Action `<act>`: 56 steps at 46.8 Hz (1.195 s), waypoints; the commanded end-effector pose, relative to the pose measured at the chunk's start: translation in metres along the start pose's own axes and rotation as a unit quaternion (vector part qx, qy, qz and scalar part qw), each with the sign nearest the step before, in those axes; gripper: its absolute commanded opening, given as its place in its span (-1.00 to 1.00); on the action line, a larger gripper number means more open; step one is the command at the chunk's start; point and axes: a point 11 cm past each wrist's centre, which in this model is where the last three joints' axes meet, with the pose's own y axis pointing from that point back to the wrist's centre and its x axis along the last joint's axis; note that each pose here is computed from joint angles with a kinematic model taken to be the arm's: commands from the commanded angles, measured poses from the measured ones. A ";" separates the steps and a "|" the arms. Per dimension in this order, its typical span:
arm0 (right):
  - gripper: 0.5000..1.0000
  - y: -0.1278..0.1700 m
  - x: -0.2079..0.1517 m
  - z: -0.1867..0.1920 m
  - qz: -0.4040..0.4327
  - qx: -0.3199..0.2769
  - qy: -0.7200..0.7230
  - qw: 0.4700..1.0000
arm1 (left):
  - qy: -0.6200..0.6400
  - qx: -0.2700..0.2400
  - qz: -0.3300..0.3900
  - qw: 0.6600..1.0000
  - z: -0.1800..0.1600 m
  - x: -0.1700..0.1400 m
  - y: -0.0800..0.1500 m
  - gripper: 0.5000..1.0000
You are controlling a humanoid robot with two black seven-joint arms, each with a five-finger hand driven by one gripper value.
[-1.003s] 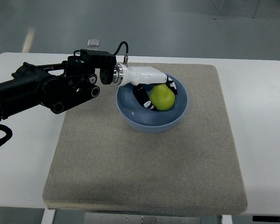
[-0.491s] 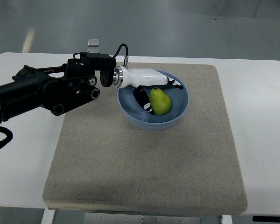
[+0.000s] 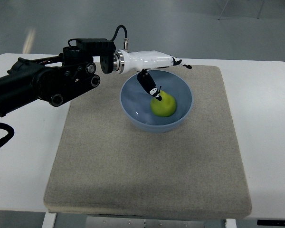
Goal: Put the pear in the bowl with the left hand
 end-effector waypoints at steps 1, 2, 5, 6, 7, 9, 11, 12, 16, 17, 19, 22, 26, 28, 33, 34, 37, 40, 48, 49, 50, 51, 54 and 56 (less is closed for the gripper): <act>0.69 0.000 0.000 0.000 0.000 0.000 0.000 1.000 | 0.005 0.003 0.016 1.000 -0.003 0.010 0.005 0.96; 0.69 0.000 0.000 0.000 0.001 0.000 0.000 1.000 | 0.006 0.004 0.020 1.000 -0.004 0.013 0.006 0.96; 0.69 0.000 0.000 0.000 0.000 0.000 0.000 1.000 | 0.010 0.006 0.032 0.999 -0.007 0.021 0.010 0.96; 0.69 0.000 0.000 0.000 0.000 0.000 0.000 1.000 | 0.012 0.007 0.037 0.999 -0.007 0.023 0.011 0.96; 0.69 0.000 0.000 0.000 0.000 0.000 0.000 1.000 | 0.013 0.009 0.041 0.999 -0.010 0.026 0.013 0.96; 0.70 0.000 0.000 0.000 0.000 0.000 0.000 1.000 | 0.016 0.015 0.050 0.998 -0.015 0.031 0.017 0.96; 0.69 0.000 0.000 0.000 0.000 0.000 0.000 1.000 | 0.021 0.019 0.061 0.998 -0.018 0.037 0.021 0.96; 0.70 0.000 0.000 0.000 0.000 0.000 0.000 1.000 | 0.025 0.022 0.066 0.997 -0.021 0.038 0.023 0.96; 0.69 0.000 0.000 0.000 0.000 0.000 0.000 1.000 | 0.050 0.033 0.091 0.994 -0.032 0.046 0.030 0.96; 0.69 0.000 0.000 0.000 0.001 0.000 0.000 1.000 | 0.055 0.036 0.097 0.993 -0.036 0.048 0.032 0.96; 0.70 0.000 0.000 0.000 0.000 0.000 0.000 1.000 | 0.064 0.044 0.106 0.991 -0.042 0.049 0.035 0.96; 0.69 0.000 0.000 0.000 0.000 0.000 0.000 1.000 | 0.077 0.057 0.124 0.988 -0.053 0.051 0.040 0.96; 0.69 0.000 0.000 0.000 0.000 0.000 0.000 1.000 | 0.100 0.073 0.154 0.980 -0.066 0.054 0.046 0.96; 0.70 0.000 0.000 0.000 0.000 0.000 0.000 1.000 | 0.113 0.081 0.168 0.976 -0.073 0.055 0.049 0.96; 0.69 0.000 0.000 0.000 0.000 0.000 0.000 1.000 | 0.153 0.104 0.199 0.962 -0.092 0.049 0.057 0.96; 0.69 0.000 0.000 0.000 0.001 0.000 0.000 1.000 | 0.160 0.110 0.203 0.960 -0.096 0.046 0.059 0.96; 0.69 0.000 0.000 0.000 0.000 0.000 0.000 1.000 | 0.174 0.122 0.220 0.952 -0.106 0.045 0.065 0.96; 0.69 0.000 0.000 0.000 0.000 0.000 0.000 1.000 | 0.186 0.135 0.239 0.943 -0.114 0.047 0.070 0.96; 0.70 0.000 0.000 0.000 0.000 0.000 0.000 1.000 | 0.234 0.164 0.290 0.913 -0.133 0.039 0.075 0.96; 0.69 0.000 0.000 0.000 0.000 0.000 0.000 1.000 | 0.242 0.168 0.295 0.909 -0.135 0.036 0.075 0.96; 0.69 0.000 0.000 0.000 0.000 0.000 0.000 1.000 | 0.248 0.171 0.301 0.905 -0.136 0.035 0.075 0.96; 0.69 0.000 0.000 0.000 0.000 0.000 0.000 1.000 | 0.255 0.174 0.306 0.900 -0.138 0.033 0.074 0.96; 0.69 0.000 0.000 0.000 0.000 0.000 0.000 1.000 | 0.275 0.189 0.324 0.885 -0.146 0.029 0.078 0.96; 0.69 0.000 0.000 0.000 0.000 0.000 0.000 1.000 | 0.293 0.199 0.336 0.873 -0.152 0.024 0.081 0.96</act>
